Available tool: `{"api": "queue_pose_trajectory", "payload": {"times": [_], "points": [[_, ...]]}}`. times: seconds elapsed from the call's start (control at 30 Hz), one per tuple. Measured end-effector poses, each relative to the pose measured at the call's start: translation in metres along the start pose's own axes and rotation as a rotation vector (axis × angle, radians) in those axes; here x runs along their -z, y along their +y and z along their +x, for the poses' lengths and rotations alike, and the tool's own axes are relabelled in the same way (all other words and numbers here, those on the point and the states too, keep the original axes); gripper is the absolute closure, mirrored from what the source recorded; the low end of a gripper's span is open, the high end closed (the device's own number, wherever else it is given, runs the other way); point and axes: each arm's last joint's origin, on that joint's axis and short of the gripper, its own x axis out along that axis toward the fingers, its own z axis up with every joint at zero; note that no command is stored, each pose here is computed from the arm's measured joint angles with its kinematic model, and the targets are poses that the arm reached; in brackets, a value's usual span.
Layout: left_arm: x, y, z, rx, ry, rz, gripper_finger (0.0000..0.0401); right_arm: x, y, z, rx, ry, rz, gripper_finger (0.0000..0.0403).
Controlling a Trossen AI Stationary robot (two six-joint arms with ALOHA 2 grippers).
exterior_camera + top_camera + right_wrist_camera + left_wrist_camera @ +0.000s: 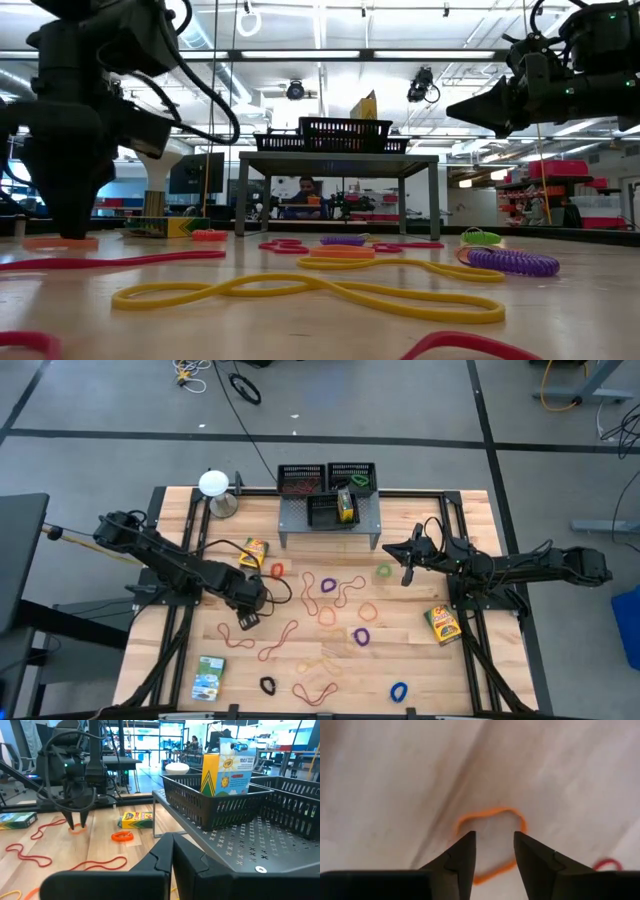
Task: Pick & Place Office Desk Supplies
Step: Put the orange rubber band into the top left black basket on the shelf
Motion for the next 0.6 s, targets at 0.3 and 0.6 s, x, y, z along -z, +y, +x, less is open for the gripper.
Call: {"api": "queue_pose_trajectory", "payload": {"times": [0.3, 0.6], "points": [[-0.003, -0.008, -0.005, 0.056, 0.006, 0.024, 0.0183, 0.0, 0.0, 0.0, 0.0, -0.001, 0.0, 0.0385], [0.008, -0.018, 0.013, -0.031, 0.066, 0.097, 0.0244, 0.0, 0.0, 0.0, 0.0, 0.0, -0.001, 0.0385]]}}
